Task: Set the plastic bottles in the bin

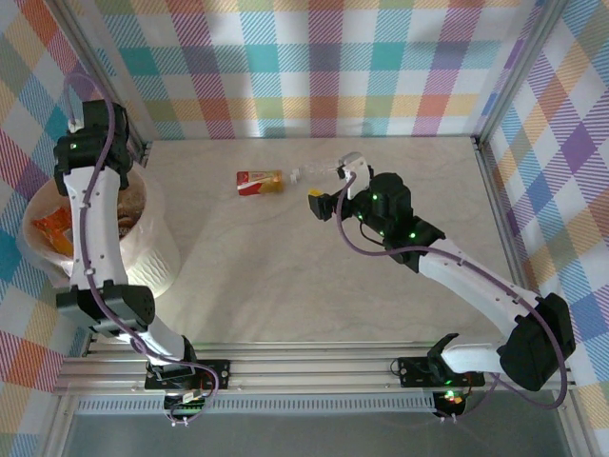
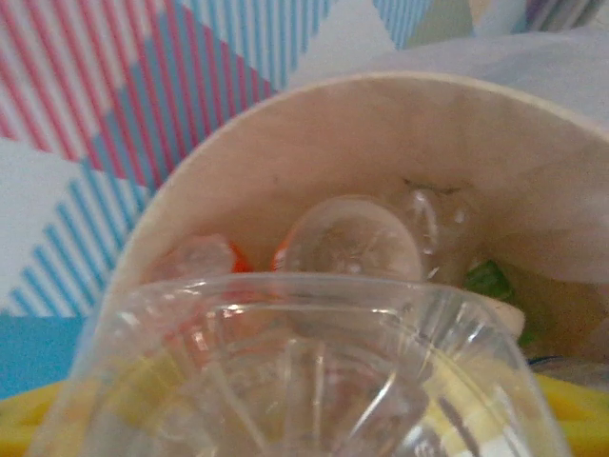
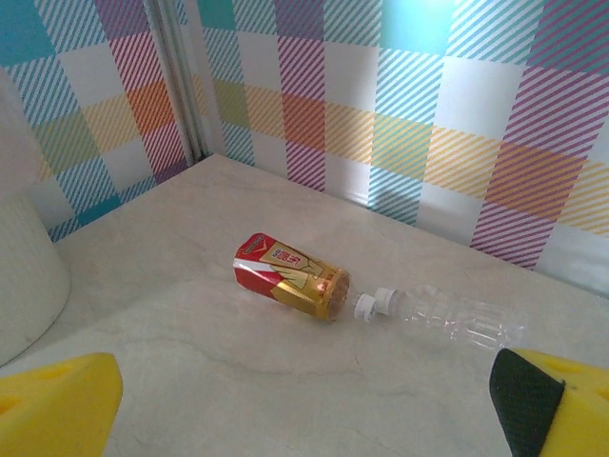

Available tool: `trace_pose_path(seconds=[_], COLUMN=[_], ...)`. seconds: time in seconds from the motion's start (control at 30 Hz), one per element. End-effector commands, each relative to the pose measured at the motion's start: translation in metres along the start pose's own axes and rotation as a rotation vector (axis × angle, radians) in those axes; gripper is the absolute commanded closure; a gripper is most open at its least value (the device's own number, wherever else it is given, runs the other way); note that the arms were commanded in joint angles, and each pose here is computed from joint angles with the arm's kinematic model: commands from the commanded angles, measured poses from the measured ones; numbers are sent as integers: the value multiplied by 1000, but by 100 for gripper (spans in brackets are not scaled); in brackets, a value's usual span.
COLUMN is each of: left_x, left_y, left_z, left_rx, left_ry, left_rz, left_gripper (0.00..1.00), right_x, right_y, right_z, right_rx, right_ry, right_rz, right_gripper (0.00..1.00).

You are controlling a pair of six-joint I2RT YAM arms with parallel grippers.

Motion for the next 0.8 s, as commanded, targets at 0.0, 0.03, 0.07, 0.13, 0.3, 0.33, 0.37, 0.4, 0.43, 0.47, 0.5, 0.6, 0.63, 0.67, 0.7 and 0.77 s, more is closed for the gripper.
trace_pose_path(seconds=[0.0, 0.03, 0.07, 0.13, 0.3, 0.33, 0.37, 0.4, 0.43, 0.47, 0.5, 0.6, 0.63, 0.67, 0.7, 0.77], left_x=[-6, -7, -9, -14, -28, -31, -33, -35, -37, -41, -43, -54, -57, -63, -69, -80], left_y=[4, 3, 2, 1, -3, -3, -4, -5, -5, -6, -7, -9, -10, -10, -11, -10], left_z=[4, 4, 5, 5, -2, -3, -3, -3, -4, -5, -8, -13, -16, -19, -23, -31], left_rx=[22, 18, 9, -16, -80, -89, -101, -114, -125, -137, -148, -192, -206, -220, -233, -261], left_ry=[33, 39, 51, 81, 215, 233, 249, 264, 280, 309, 340, 440, 476, 524, 585, 698], left_rz=[22, 18, 14, 6, -21, -26, -32, -39, -45, -52, -57, -88, -93, -102, -113, -133], left_gripper=[15, 11, 8, 5, 2, 1, 1, 0, 0, 0, 0, 0, 0, 0, 0, 0], right_x=[-1, -1, 0, 1, 6, 7, 9, 11, 13, 15, 17, 24, 26, 29, 31, 35], right_y=[-11, -11, -10, -9, -8, -7, -6, -4, -2, -1, 1, 7, 8, 9, 11, 16], right_z=[-3, -5, -5, -5, -6, -7, -9, -11, -13, -15, -16, -19, -21, -22, -23, -27], right_rx=[23, 23, 21, 16, 24, 37, 56, 77, 96, 119, 139, 195, 212, 227, 238, 262], right_ry=[-3, 0, -1, -2, 0, 11, 26, 38, 48, 55, 54, 66, 72, 73, 72, 78], right_rz=[-18, -18, -18, -19, -24, -23, -16, 0, 18, 38, 57, 102, 113, 126, 138, 150], right_gripper=[0, 0, 0, 0, 0, 0, 0, 0, 0, 0, 0, 0, 0, 0, 0, 0])
Point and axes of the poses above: each hand's point on the last joint's axis, 136 mm out from that joint toward the fingers, its own x axis out along the fingers, its own z axis along the line the jaws close on, y = z × x, the point moved 4 cm from there along -x, back along the fingers, and after that the axes turned 9 degrees about -x, right-handed, at the moved point
